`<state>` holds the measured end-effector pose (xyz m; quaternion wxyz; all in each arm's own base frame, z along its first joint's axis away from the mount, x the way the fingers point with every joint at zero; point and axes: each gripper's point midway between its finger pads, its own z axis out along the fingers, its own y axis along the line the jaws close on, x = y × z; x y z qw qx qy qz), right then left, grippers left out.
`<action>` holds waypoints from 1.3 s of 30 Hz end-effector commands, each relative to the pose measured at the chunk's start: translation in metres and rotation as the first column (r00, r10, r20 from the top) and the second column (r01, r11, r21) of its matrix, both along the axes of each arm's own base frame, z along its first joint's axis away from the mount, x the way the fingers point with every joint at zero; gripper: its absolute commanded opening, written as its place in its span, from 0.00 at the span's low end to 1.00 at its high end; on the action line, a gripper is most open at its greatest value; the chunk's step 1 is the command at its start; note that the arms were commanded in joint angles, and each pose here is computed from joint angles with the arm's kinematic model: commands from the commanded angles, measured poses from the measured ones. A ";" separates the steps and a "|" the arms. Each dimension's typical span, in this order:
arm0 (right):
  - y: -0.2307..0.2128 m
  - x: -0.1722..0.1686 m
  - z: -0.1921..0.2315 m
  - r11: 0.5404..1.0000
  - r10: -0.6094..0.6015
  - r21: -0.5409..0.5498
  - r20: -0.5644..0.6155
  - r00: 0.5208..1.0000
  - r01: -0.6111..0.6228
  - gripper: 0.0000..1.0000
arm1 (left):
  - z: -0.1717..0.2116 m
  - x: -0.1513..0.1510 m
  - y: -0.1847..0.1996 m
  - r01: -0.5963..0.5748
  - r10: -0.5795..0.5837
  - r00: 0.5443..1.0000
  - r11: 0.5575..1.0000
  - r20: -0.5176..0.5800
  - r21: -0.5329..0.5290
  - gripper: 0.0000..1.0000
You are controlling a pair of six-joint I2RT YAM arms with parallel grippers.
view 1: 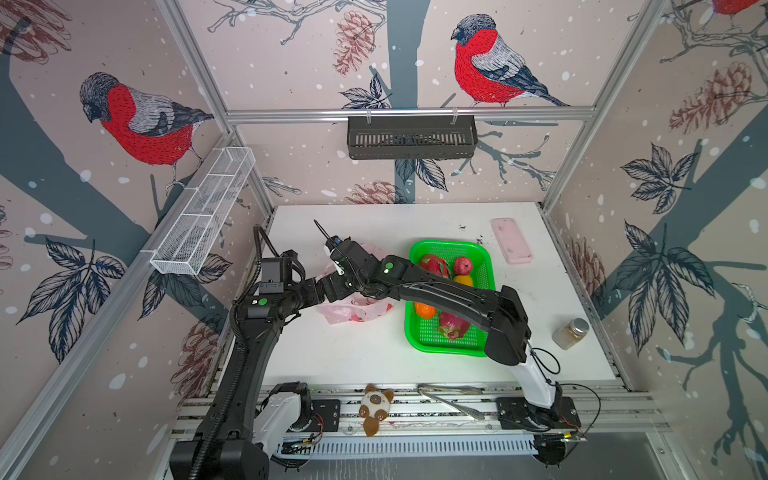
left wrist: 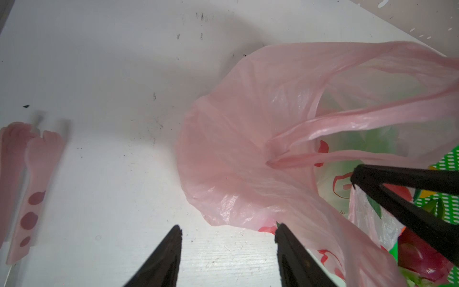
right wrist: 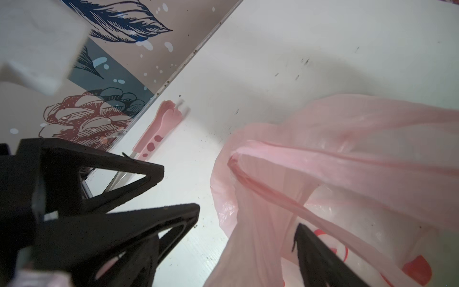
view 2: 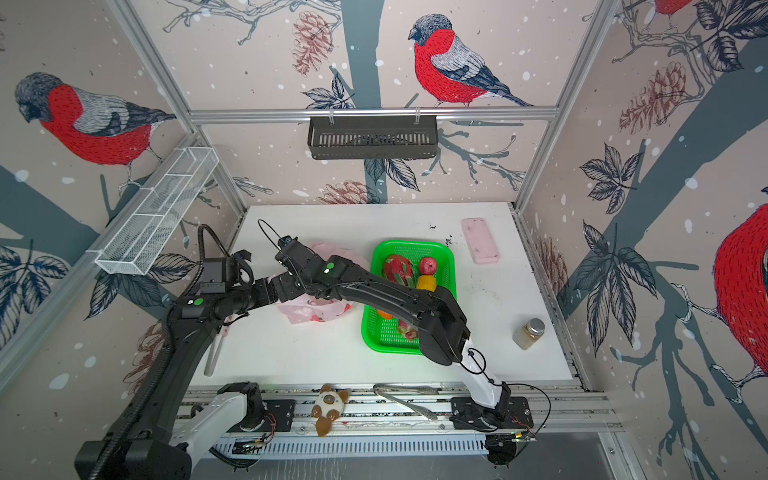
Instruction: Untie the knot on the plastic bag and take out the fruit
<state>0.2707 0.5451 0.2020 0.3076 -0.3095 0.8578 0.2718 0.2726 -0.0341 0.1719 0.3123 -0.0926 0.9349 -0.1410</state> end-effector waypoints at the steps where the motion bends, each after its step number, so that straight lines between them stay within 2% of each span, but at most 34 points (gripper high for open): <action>1: 0.017 0.039 0.034 0.984 -0.108 0.152 0.114 0.988 0.090 0.85 | -0.010 -0.038 -0.049 0.202 -0.225 0.968 0.962 -0.115 -0.183 0.61; 22: -0.007 0.082 0.050 0.953 -0.249 0.207 0.117 0.961 0.222 0.84 | 0.000 -0.056 -0.070 0.296 -0.321 0.938 0.938 -0.130 -0.181 0.59; 33: -0.027 0.090 0.084 0.909 -0.358 0.298 0.201 0.912 0.291 0.84 | 0.010 -0.058 -0.071 0.317 -0.339 0.933 0.932 -0.116 -0.176 0.59; 39: -0.029 0.106 0.099 0.890 -0.397 0.331 0.225 0.890 0.313 0.85 | 0.013 -0.058 -0.074 0.340 -0.361 0.927 0.924 -0.104 -0.176 0.59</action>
